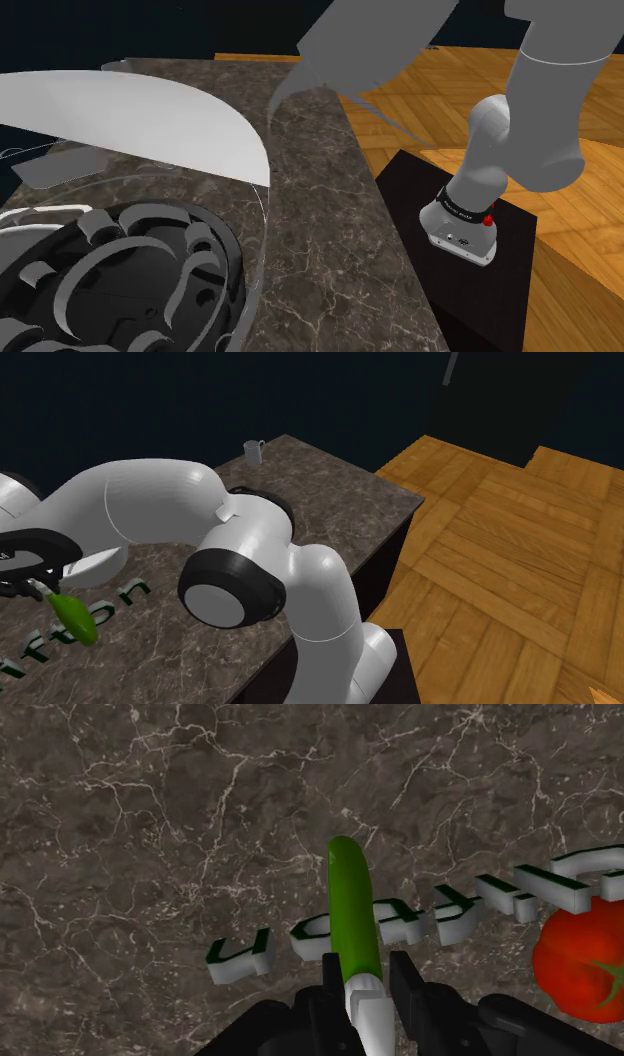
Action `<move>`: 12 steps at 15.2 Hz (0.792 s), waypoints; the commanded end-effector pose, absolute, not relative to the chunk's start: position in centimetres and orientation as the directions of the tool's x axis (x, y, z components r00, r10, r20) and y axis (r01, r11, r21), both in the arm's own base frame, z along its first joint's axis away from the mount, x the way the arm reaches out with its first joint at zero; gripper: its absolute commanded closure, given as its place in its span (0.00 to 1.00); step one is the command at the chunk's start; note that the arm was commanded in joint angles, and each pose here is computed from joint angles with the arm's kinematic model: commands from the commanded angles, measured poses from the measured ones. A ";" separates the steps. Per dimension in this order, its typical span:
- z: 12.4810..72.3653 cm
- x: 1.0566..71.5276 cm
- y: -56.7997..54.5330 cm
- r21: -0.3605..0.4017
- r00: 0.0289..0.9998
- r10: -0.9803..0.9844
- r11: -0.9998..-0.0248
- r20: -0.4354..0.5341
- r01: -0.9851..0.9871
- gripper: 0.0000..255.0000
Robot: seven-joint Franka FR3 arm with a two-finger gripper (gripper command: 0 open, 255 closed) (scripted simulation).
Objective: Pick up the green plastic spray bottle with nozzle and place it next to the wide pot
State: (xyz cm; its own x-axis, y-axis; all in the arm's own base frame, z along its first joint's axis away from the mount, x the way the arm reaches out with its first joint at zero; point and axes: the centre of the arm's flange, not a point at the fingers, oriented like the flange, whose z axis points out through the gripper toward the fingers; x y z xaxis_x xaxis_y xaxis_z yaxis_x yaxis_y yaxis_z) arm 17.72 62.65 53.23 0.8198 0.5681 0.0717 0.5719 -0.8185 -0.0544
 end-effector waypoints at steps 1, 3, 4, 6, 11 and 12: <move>52.2 17.8 62.6 -0.055 0.820 0.568 -0.818 0.072 0.572 1.00; 51.1 17.8 62.6 -0.055 0.820 0.568 -0.818 0.072 0.572 1.00; 50.6 17.8 62.6 -0.055 0.820 0.568 -0.818 0.072 0.572 1.00; 49.5 17.8 62.6 -0.055 0.820 0.568 -0.818 0.072 0.572 1.00; 48.9 17.8 62.6 -0.055 0.820 0.568 -0.818 0.072 0.572 1.00; 48.9 17.8 62.6 -0.055 0.820 0.568 -0.818 0.072 0.572 1.00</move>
